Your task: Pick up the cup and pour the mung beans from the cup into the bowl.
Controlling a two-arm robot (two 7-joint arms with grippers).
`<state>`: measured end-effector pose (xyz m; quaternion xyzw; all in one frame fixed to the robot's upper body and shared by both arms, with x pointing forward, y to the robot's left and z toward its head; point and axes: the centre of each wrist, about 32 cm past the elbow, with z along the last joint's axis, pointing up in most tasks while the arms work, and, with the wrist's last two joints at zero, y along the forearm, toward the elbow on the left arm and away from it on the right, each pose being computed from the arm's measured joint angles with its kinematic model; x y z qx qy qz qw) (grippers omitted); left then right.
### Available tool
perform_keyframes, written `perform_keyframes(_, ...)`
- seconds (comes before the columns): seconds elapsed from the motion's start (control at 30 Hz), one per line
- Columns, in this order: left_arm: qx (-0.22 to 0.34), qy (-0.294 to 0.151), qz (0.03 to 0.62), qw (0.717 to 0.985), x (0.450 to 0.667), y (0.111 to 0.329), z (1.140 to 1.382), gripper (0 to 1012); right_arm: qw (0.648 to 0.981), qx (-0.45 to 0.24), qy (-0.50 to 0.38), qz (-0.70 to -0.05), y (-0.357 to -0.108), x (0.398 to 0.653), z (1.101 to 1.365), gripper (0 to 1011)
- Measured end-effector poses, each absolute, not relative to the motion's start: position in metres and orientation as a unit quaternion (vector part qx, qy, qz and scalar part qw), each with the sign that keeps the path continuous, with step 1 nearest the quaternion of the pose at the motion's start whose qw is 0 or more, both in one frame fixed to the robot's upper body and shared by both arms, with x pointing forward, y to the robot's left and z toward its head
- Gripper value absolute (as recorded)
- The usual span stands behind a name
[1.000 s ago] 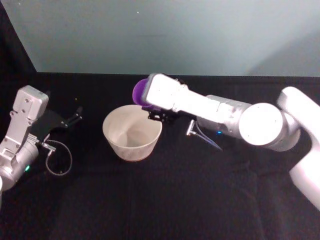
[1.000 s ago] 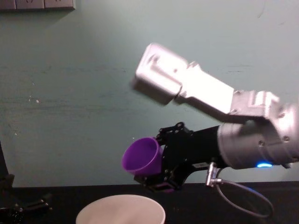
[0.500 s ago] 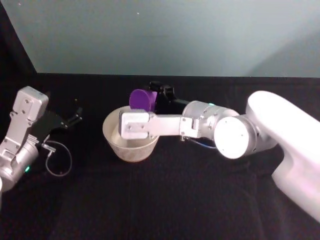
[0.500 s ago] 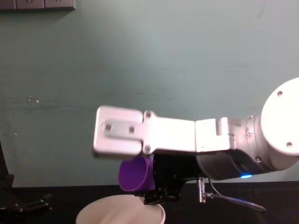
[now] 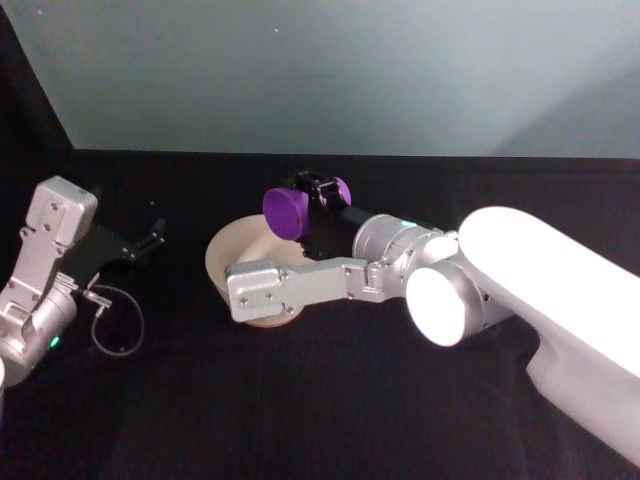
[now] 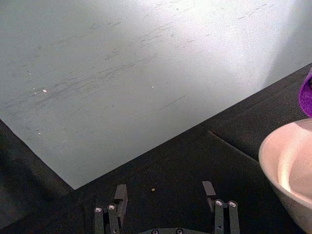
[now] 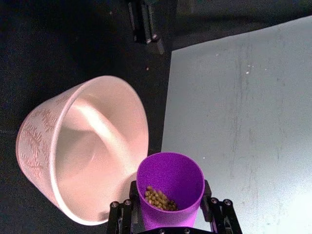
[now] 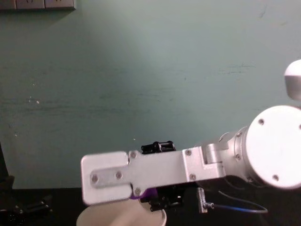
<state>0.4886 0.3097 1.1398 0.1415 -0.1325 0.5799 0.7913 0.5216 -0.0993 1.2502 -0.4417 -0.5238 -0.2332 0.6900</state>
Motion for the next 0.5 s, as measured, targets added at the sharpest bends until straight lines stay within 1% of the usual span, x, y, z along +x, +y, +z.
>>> perform_keyframes(0.13,0.142,-0.132,0.58,0.791,0.4886,0.3097,1.1398,1000,0.675,-0.452,-0.537,-0.226,-0.0953,0.5204,1.2478,726)
perform_keyframes(0.5,0.142,-0.132,0.58,0.791,0.4886,0.3097,1.1398,1000,0.647,-0.464,-0.566,-0.216,-0.0888,0.5164,1.2438,726)
